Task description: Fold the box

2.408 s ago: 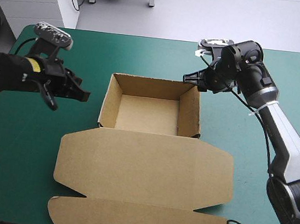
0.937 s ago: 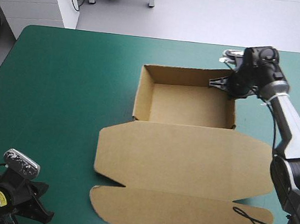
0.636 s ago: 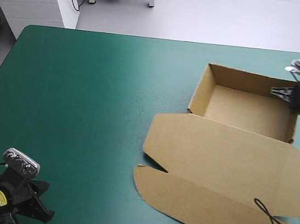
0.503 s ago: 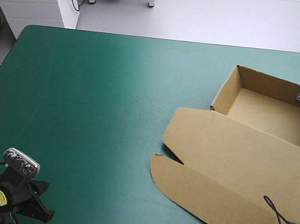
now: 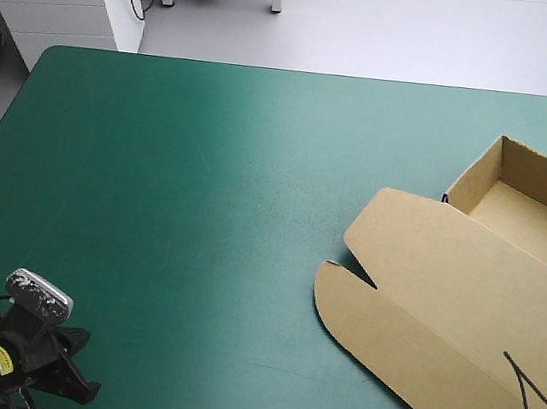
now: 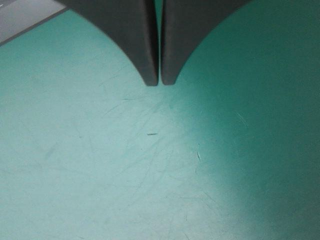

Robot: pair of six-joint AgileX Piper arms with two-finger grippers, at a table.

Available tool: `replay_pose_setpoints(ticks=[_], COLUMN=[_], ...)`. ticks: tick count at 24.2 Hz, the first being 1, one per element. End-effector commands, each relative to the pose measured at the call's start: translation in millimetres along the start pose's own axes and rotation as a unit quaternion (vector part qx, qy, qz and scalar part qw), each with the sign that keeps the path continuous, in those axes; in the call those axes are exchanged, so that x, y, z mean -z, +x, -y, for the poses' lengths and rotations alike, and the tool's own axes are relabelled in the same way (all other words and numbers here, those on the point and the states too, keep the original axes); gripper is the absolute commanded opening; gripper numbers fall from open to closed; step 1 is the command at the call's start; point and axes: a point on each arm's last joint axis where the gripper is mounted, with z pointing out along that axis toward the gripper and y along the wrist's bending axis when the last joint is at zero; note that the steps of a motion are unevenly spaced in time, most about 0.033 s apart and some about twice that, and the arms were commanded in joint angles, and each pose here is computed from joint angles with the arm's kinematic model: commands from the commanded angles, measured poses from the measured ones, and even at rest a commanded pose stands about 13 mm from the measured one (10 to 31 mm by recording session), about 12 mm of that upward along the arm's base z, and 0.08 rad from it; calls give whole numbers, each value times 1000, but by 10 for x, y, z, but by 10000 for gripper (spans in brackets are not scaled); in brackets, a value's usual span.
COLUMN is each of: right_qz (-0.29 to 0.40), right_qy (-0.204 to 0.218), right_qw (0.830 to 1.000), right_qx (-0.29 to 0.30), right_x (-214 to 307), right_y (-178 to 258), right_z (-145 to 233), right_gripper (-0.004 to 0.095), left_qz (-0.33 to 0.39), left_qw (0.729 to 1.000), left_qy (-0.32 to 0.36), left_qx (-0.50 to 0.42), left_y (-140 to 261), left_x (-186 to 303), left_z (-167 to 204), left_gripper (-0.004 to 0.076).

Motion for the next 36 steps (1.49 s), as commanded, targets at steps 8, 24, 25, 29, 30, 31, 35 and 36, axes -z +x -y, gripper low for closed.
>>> replay_pose_setpoints(ticks=[8,24,25,29,30,31,35,36], right_qz=[111,292,288,282,281,280,270,269], right_qy=[-2,-241,-240,-240,-238,-237,-242,-243], right_qw=[994,892,893,891,891,889,892,893], right_qx=[10,246,251,261,267,273,269,267], right_x=[923,2461,2406,2180,2100,2019,1660,1564], right_y=[198,2120,2239,2561,2635,2709,2946,3006], right_z=[161,-572,-545,-435,-412,-394,-364,-359], right_gripper=[427,-2,-2,-2,-2,-2,-2,-2], left_qz=[50,105,106,102,102,102,102,102], left_qw=[999,994,994,995,995,995,995,995], left_qy=[-6,-2,2,4,4,4,5,5], left_qx=[-13,-19,-16,-16,-16,-16,-15,-14], left_y=[-126,-141,-142,-135,-135,-135,-135,-135], left_x=[48,-132,-132,-134,-134,-134,-134,-134], left_z=[-10,-6,1,4,4,4,4,4], left_gripper=[-8,-8,-8,-8,-8,-8,-8,-8])
